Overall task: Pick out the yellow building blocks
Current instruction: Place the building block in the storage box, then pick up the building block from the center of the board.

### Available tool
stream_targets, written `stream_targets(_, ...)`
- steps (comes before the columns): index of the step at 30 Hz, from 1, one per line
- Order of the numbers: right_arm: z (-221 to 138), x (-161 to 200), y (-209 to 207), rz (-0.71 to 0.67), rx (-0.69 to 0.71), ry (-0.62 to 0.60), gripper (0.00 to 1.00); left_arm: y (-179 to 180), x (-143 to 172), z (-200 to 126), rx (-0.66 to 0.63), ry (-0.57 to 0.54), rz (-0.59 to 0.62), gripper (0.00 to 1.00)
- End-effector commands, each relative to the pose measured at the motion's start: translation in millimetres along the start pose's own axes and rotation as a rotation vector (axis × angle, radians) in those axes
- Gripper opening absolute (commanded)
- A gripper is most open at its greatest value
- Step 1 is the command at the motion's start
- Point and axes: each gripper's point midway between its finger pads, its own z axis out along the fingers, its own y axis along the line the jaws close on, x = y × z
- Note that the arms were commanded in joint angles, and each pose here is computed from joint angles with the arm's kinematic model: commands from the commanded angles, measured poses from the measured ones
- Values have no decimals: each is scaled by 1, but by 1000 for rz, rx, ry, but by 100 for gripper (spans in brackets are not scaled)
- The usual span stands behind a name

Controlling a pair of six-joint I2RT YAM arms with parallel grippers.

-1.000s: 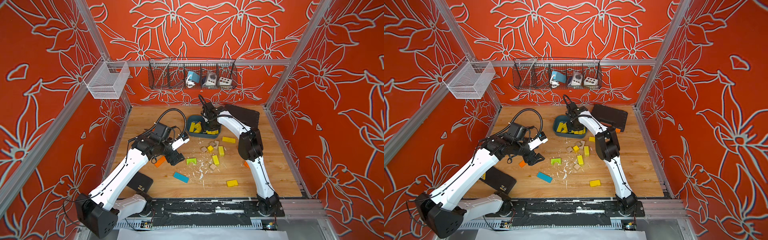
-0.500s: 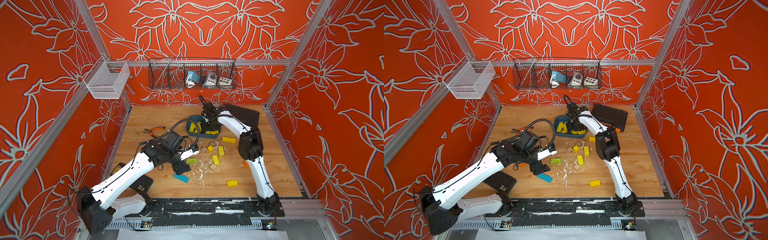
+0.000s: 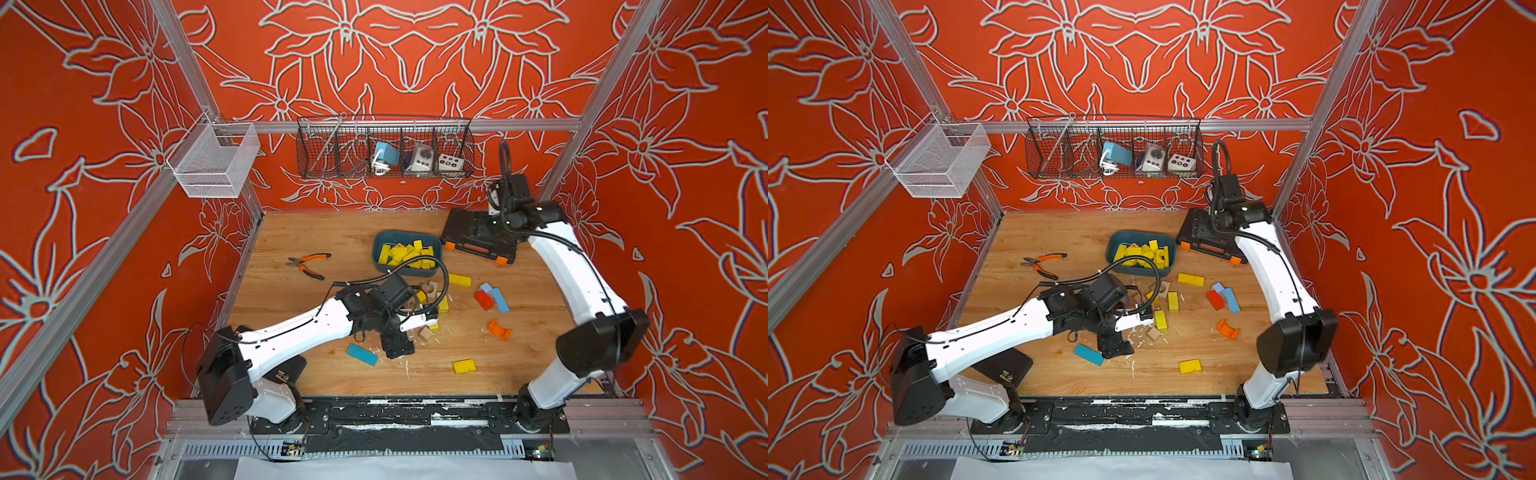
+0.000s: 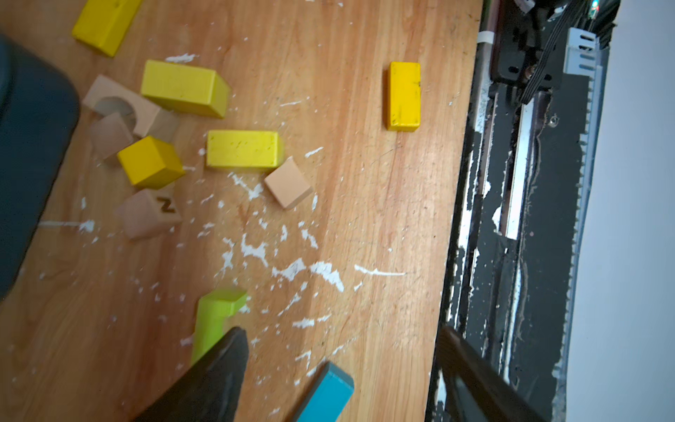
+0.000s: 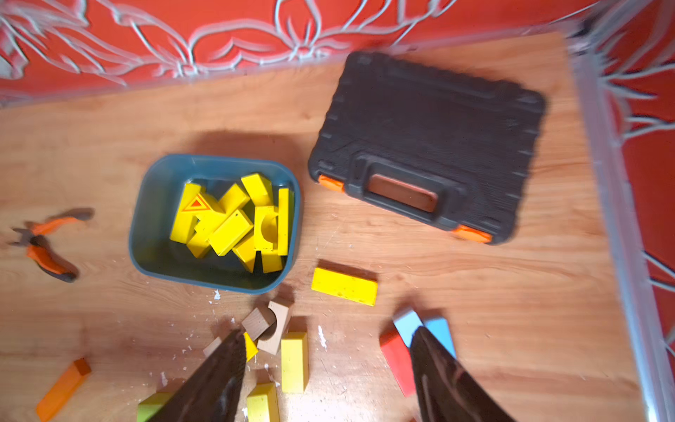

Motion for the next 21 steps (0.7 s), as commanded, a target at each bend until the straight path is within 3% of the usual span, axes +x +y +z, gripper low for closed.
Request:
stream_targets(1, -12, 31, -8, 7, 29, 36, 73, -10, -28, 23, 6, -28, 50, 82)
stream_targets(6, -56, 55, -22, 38, 35, -25, 72, -29, -53, 64, 40, 9, 81, 82)
stream_targets(11, -75, 83, -30, 59, 35, -22, 72, -40, -72, 102, 25, 49, 89, 82)
stream_targets(21, -104, 105, -34, 98, 3, -70, 72, -36, -70, 154, 29, 115, 52, 81)
